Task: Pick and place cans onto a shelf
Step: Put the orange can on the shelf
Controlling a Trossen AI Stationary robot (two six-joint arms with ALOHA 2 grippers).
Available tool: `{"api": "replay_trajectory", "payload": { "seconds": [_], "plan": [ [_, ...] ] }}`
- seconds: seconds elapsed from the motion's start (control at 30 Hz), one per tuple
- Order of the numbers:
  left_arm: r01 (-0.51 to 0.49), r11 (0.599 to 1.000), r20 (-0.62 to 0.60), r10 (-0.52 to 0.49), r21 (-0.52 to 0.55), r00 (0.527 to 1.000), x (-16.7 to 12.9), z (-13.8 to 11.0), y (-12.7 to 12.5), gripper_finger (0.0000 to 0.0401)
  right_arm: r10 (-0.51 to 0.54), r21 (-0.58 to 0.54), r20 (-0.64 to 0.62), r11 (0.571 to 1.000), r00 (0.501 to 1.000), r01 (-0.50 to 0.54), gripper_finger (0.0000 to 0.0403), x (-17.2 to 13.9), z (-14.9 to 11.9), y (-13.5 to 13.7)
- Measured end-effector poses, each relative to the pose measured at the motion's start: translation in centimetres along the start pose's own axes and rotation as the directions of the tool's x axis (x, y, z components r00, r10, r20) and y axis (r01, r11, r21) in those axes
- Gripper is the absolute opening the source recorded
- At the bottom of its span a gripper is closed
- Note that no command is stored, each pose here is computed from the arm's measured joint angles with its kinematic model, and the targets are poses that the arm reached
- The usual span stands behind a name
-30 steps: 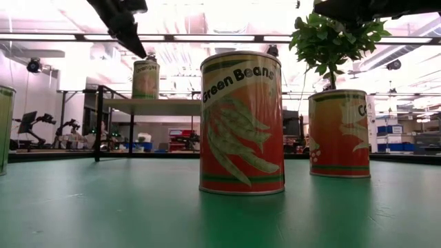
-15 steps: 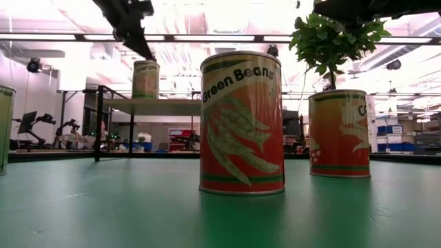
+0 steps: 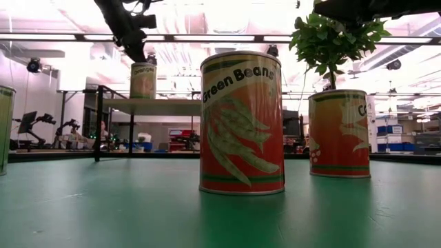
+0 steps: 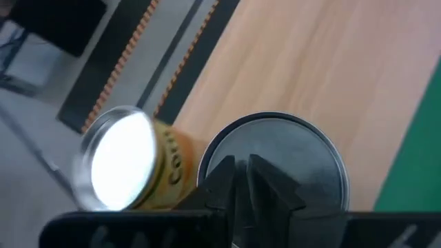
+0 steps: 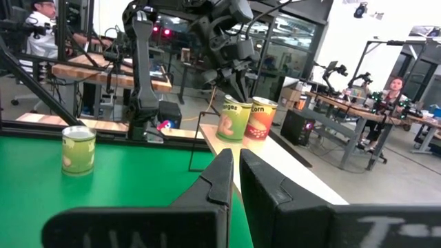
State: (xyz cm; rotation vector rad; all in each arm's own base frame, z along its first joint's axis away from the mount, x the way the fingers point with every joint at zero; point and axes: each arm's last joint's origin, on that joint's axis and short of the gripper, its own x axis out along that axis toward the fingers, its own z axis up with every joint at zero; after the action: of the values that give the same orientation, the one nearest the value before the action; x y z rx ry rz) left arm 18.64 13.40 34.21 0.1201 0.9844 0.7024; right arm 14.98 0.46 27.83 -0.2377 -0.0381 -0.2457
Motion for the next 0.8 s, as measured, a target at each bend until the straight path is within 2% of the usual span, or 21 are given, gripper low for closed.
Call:
{"api": "replay_trajectory", "payload": {
  "seconds": [0.1,0.23,0.7,0.8],
  "plan": [
    [-0.053,0.999,-0.023,0.053,0.011,0.998,-0.37,-0.38,0.18,0.0012,0.000,0.000,0.000,1.000,1.000,0.000,0.0018,0.00,0.00,0.00],
    [-0.067,0.998,-0.025,0.067,0.021,0.997,-0.75,-0.64,0.31,0.0001,0.000,0.000,0.000,1.000,1.000,0.000,0.0018,0.00,0.00,0.00],
    [-0.121,0.992,-0.049,0.122,0.023,0.991,0.07,-0.37,0.57,0.0000,0.000,0.004,-0.001,1.000,1.000,0.000,0.0018,0.00,-0.01,0.00],
    [-0.160,0.987,-0.068,0.161,0.029,0.985,-0.05,-0.53,0.68,0.0000,0.000,0.004,-0.001,1.000,1.000,0.000,0.0018,0.00,-0.01,0.00]
  ]
}}
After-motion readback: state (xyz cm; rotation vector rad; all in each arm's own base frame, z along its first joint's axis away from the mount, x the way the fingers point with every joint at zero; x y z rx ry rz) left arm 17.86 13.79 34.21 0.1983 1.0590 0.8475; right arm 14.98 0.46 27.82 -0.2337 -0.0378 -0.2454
